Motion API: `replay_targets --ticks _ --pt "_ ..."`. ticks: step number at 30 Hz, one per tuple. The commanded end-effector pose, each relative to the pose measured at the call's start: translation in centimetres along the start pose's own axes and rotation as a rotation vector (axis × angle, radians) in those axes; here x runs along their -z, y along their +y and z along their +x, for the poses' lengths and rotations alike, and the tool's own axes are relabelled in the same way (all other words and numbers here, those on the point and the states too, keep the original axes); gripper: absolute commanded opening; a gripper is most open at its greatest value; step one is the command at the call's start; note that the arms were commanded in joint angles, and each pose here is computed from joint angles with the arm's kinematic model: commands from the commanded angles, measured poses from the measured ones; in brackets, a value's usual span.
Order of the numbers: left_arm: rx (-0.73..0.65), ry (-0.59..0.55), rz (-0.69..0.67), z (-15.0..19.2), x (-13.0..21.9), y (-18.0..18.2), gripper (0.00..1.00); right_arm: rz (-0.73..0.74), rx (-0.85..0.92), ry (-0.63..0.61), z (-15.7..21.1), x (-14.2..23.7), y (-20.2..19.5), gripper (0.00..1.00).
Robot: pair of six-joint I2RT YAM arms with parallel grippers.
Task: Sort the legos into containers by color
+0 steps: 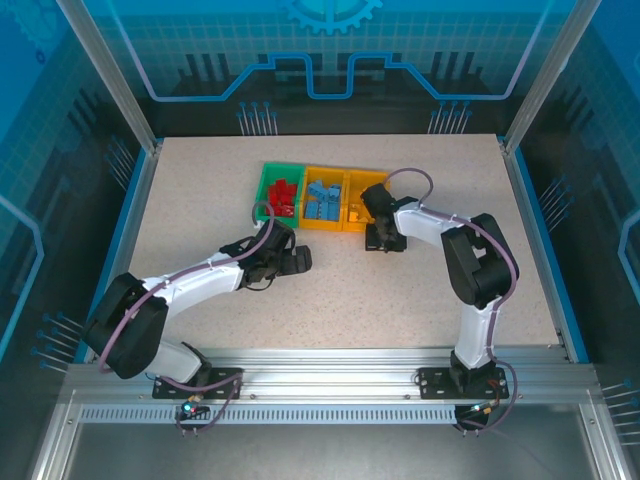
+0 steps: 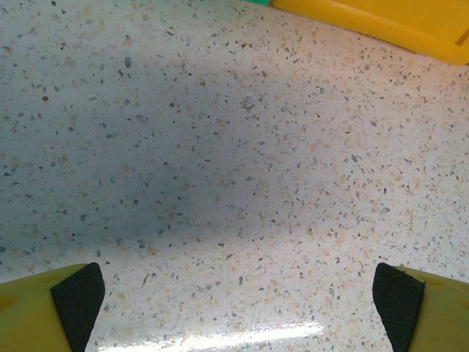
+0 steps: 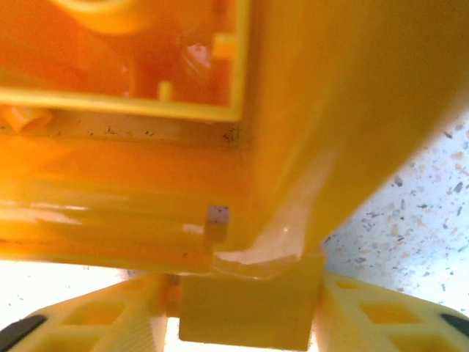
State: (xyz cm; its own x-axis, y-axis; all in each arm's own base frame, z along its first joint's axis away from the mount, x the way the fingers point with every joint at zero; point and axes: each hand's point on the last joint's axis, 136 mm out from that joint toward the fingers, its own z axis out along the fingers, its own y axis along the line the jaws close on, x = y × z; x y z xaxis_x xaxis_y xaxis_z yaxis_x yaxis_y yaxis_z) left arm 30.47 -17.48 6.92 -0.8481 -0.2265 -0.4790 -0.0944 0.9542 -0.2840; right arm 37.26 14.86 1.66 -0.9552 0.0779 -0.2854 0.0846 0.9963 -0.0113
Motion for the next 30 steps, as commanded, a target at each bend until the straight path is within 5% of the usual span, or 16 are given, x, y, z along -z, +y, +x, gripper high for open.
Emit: replay_targets --ticks 1,10,16,30 --pt "0.003 -0.022 -0.011 0.0 0.4 0.4 0.99 0.039 0.014 0.007 1.3 0.2 -0.9 0.45" --pt "0.006 -0.023 -0.007 0.0 0.4 0.3 0.99 -0.027 0.065 -0.089 1.3 5.7 0.3 0.41" --pt "0.005 -0.024 -0.008 0.0 0.5 0.4 0.99 -0.141 0.053 -0.184 -2.4 9.8 2.3 0.42" --pt "0.000 -0.062 -0.058 0.3 1.5 2.2 0.99 -0.226 -0.010 -0.190 -12.2 8.1 5.3 0.51"
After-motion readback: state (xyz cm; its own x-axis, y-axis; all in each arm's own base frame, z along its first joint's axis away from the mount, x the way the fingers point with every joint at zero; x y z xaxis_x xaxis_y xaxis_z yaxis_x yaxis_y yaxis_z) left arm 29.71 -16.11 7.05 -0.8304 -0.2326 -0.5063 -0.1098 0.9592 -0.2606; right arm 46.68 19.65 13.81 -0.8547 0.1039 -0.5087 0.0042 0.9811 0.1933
